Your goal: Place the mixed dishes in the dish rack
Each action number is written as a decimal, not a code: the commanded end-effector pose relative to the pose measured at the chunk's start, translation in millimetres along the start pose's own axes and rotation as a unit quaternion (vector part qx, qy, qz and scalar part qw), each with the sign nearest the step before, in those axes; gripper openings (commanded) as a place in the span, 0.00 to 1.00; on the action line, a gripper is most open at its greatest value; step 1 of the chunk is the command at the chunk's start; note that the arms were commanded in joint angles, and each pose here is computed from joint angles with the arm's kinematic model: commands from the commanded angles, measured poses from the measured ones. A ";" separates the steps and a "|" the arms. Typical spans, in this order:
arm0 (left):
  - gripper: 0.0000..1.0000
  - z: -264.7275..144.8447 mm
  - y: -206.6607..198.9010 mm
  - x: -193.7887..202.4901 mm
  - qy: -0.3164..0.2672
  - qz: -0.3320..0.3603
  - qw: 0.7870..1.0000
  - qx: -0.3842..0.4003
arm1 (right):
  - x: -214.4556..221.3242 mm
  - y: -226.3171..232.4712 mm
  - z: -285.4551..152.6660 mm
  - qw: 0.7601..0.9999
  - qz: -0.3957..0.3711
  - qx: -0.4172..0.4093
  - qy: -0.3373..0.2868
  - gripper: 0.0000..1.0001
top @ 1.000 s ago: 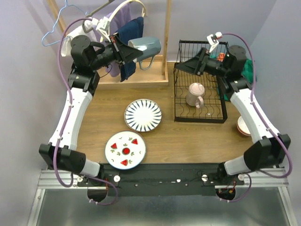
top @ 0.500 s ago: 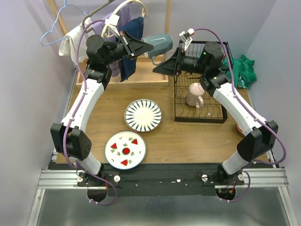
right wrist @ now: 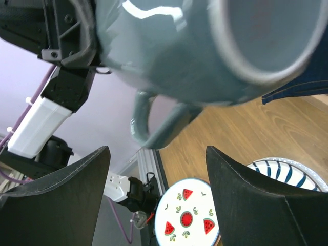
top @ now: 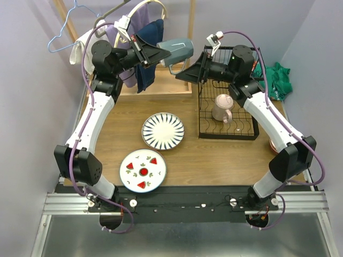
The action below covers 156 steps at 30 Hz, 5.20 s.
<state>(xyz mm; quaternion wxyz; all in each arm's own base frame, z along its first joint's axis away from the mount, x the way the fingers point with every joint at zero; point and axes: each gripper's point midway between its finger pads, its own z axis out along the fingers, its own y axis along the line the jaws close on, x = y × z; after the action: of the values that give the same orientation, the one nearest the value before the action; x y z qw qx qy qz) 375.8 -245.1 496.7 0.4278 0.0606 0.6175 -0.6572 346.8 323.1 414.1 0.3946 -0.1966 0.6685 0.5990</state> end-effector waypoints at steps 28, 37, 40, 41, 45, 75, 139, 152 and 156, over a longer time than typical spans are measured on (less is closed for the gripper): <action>0.56 -9.4 24.4 26.6 0.044 0.084 0.995 -0.033 | -15.9 9.5 -0.8 0.997 -0.075 0.027 -0.007 0.00; 0.68 -55.6 61.0 72.0 0.102 0.117 0.981 -0.117 | -28.4 -15.0 -60.5 0.967 -0.165 0.188 -0.039 0.00; 0.70 -79.7 68.1 96.7 0.134 0.141 0.971 -0.141 | -29.8 -23.5 -82.8 0.946 -0.211 0.244 -0.035 0.01; 0.70 -85.8 69.6 102.7 0.142 0.154 0.967 -0.144 | -32.7 -15.1 -94.0 0.939 -0.228 0.254 -0.040 0.01; 0.71 -112.3 81.6 124.2 0.181 0.262 0.936 -0.150 | -26.6 -23.6 -135.9 0.906 -0.272 0.325 -0.017 0.00; 0.66 -53.8 146.7 152.5 0.252 0.418 0.867 -0.102 | 99.2 -185.7 -351.0 0.655 -0.198 0.728 0.042 0.01; 0.63 -42.6 191.4 167.1 0.270 0.379 0.877 -0.123 | 140.8 -237.5 -298.6 0.737 -0.145 0.643 0.150 0.09; 0.62 -50.6 188.8 167.4 0.263 0.375 0.878 -0.138 | 135.4 -226.8 -210.1 0.850 -0.212 0.450 0.173 0.00; 0.62 -58.1 190.0 172.9 0.274 0.374 0.874 -0.144 | 139.7 -231.0 -186.2 0.847 -0.275 0.411 0.194 0.01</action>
<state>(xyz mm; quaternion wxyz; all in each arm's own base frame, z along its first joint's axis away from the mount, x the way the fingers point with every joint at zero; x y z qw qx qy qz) 373.0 -258.8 224.8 0.4506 0.3956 0.7357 -0.3150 365.9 94.7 147.6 0.4232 -0.2183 0.8765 0.0704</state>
